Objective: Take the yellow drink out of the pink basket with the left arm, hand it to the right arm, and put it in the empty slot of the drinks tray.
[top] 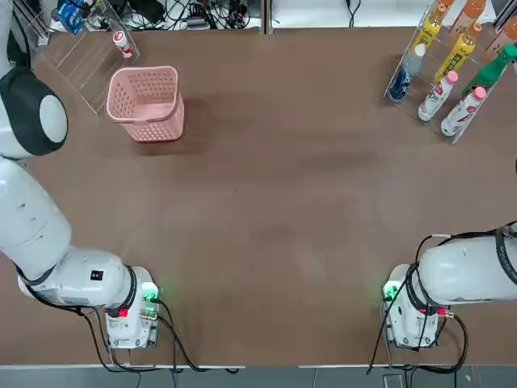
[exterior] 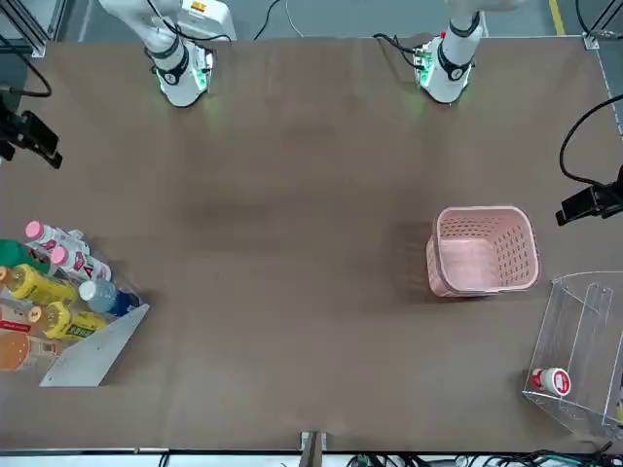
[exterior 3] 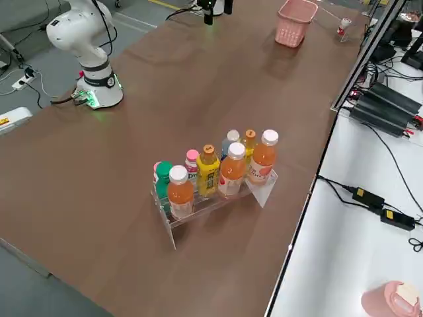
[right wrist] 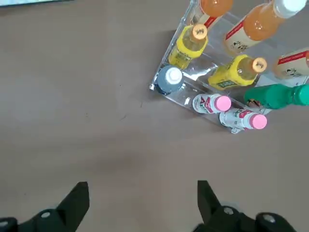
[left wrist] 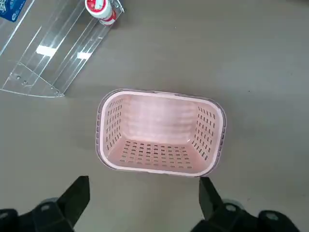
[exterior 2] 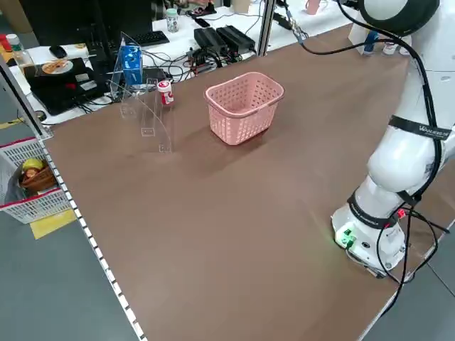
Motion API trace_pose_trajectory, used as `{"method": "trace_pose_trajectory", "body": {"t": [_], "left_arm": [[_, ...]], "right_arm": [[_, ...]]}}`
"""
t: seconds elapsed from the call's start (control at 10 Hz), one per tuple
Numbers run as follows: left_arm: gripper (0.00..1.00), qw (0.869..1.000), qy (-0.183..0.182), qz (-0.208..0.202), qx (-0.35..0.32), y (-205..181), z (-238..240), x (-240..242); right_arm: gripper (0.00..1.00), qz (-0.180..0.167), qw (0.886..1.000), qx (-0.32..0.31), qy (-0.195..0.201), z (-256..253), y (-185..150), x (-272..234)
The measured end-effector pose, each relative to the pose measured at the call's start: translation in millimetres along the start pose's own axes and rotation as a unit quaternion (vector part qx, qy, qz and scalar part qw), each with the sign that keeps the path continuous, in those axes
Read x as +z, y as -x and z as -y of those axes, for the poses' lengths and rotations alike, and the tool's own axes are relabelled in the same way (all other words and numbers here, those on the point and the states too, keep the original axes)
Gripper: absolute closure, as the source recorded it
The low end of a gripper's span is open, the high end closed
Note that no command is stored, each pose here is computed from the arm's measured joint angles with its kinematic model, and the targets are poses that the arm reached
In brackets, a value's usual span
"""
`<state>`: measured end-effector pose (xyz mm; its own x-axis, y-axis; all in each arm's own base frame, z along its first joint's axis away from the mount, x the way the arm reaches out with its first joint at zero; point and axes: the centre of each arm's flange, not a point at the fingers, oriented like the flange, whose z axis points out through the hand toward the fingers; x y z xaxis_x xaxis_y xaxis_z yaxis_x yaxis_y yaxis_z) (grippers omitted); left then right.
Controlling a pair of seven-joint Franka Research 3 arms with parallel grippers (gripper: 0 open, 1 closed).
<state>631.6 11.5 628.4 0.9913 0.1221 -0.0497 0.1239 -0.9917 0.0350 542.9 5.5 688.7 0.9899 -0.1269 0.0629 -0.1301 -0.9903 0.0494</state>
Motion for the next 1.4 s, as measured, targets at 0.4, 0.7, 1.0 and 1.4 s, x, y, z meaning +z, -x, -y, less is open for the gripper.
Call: {"method": "trace_pose_trajectory", "body": {"t": [0.4,0.7,1.0,1.4], "left_arm": [[0.00,1.000,0.000,0.000,0.000,0.0,0.2,0.0],[0.00,1.000,0.000,0.000,0.000,0.0,0.2,0.0],[0.00,1.000,0.000,0.000,-0.002,-0.3,2.7,-0.1],[0.00,1.000,0.000,0.000,-0.006,-0.7,7.1,-0.3]], "right_arm": [[0.01,-0.003,1.000,-0.002,-0.001,2.8,-0.3,-0.8],[0.01,-0.004,1.000,-0.003,-0.001,3.8,-0.1,-1.5],[0.01,-0.009,1.000,-0.004,-0.002,4.0,0.3,-7.1],[0.01,-0.009,1.000,-0.004,-0.005,4.3,0.5,-7.7]]}}
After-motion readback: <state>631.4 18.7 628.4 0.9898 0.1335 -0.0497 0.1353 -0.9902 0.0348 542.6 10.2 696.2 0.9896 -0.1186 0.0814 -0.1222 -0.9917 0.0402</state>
